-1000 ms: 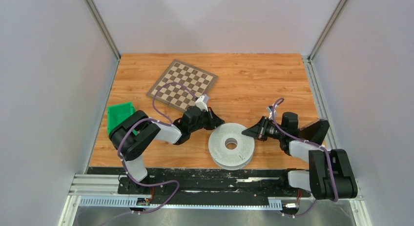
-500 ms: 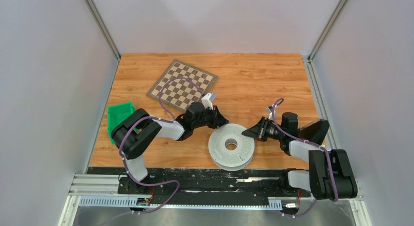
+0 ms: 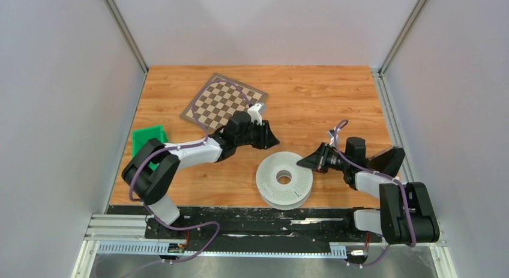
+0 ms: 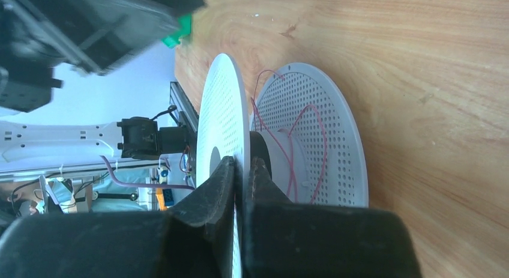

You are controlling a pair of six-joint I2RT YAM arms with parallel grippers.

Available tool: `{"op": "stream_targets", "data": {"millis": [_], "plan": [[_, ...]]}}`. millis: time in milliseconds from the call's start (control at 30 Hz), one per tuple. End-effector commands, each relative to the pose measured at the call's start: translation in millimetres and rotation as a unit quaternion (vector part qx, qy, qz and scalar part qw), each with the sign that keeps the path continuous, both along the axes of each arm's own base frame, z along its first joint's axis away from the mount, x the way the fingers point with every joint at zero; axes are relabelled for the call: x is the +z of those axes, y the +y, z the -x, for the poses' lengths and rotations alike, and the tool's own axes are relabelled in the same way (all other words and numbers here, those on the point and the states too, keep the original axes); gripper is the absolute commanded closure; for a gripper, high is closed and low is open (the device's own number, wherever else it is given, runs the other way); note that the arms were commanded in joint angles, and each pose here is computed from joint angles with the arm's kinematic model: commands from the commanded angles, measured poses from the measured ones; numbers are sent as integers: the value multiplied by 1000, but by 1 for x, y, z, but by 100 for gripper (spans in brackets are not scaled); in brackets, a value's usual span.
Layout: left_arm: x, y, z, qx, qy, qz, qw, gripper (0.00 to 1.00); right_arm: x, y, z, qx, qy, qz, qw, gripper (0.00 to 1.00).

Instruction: Wrap the cables

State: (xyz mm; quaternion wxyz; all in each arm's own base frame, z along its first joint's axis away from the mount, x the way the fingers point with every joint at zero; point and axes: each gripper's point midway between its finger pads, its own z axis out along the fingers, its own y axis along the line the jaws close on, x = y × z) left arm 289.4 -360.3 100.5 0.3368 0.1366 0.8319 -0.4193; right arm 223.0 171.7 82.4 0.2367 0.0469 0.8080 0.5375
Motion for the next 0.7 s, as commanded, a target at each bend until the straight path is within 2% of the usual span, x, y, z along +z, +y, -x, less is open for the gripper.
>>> {"op": "stream_targets", "data": {"millis": [0, 100, 233, 667], "plan": [[72, 15, -23, 17, -76, -10, 997, 56, -33, -20, -21, -48, -24, 95, 994, 95], [91, 29, -25, 34, -89, -31, 995, 54, -36, -23, -27, -61, -23, 107, 992, 87], [102, 51, -24, 63, -93, -59, 992, 54, -33, -21, -43, -54, -35, 105, 992, 99], [142, 115, 5, 124, -144, -96, 977, 48, -26, -25, -98, -49, -64, 110, 991, 100]]}}
